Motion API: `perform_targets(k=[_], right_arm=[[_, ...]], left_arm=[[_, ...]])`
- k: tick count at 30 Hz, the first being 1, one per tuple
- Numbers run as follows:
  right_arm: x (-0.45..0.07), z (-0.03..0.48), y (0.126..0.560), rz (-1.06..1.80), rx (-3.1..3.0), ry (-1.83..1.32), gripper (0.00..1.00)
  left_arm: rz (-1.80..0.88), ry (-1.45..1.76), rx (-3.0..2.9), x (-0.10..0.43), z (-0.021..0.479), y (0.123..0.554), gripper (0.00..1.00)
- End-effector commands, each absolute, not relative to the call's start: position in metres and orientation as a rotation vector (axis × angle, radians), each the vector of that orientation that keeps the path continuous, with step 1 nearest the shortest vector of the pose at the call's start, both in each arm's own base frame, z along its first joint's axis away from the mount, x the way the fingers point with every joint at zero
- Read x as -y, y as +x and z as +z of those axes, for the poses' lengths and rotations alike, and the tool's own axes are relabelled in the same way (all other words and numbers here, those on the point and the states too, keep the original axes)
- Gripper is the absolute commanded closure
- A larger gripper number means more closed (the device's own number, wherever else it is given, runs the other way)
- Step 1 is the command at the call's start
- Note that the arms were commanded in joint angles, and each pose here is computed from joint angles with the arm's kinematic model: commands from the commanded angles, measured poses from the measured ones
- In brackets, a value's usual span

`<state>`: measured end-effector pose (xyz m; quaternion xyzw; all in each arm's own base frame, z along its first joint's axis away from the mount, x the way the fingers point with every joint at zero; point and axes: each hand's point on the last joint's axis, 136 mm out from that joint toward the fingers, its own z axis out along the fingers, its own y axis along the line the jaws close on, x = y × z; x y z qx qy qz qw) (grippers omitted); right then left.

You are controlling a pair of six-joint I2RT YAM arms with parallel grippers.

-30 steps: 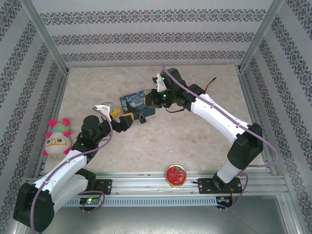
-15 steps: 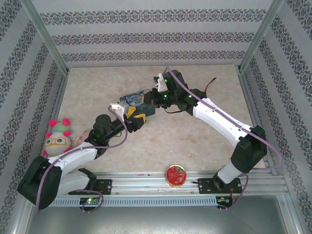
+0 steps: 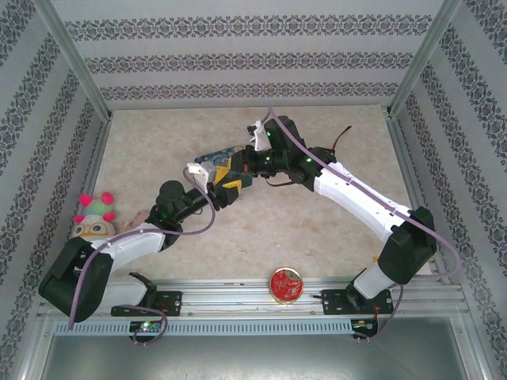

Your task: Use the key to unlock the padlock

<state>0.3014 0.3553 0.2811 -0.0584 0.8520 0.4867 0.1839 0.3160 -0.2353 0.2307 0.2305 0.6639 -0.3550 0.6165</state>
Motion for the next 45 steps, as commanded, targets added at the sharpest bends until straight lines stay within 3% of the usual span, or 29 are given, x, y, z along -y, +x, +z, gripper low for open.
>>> perform_targets(k=[1, 7, 11, 26, 29, 37, 41, 45], right_arm=[[-0.358, 0.289, 0.295, 1.406, -2.372, -0.187, 1.00], [-0.359, 0.287, 0.295, 1.399, -2.372, -0.191, 1.00], [-0.359, 0.288, 0.295, 1.402, -2.366, -0.192, 1.00], [-0.365, 0.280, 0.294, 1.399, -2.386, -0.197, 1.00], [-0.366, 0.280, 0.294, 1.401, -2.385, -0.198, 1.00], [-0.365, 0.278, 0.295, 1.390, -2.391, -0.191, 1.00], [-0.365, 0.277, 0.295, 1.387, -2.392, -0.192, 1.00], [-0.364, 0.275, 0.294, 1.384, -2.398, -0.186, 1.00]], left_arm=[[-0.792, 0.558, -1.370, 0.238, 0.264, 0.314, 0.36], [-0.797, 0.534, -1.369, 0.238, 0.267, 0.320, 0.40], [-0.795, 0.493, -1.375, 0.233, 0.266, 0.324, 0.49], [-0.805, 0.476, -1.364, 0.231, 0.273, 0.326, 0.51], [-0.794, 0.457, -1.369, 0.228, 0.273, 0.329, 0.57], [-0.779, 0.434, -1.367, 0.222, 0.275, 0.328, 0.58], [-0.768, 0.421, -1.368, 0.218, 0.276, 0.329, 0.62], [-0.751, 0.428, -1.378, 0.217, 0.274, 0.329, 0.75]])
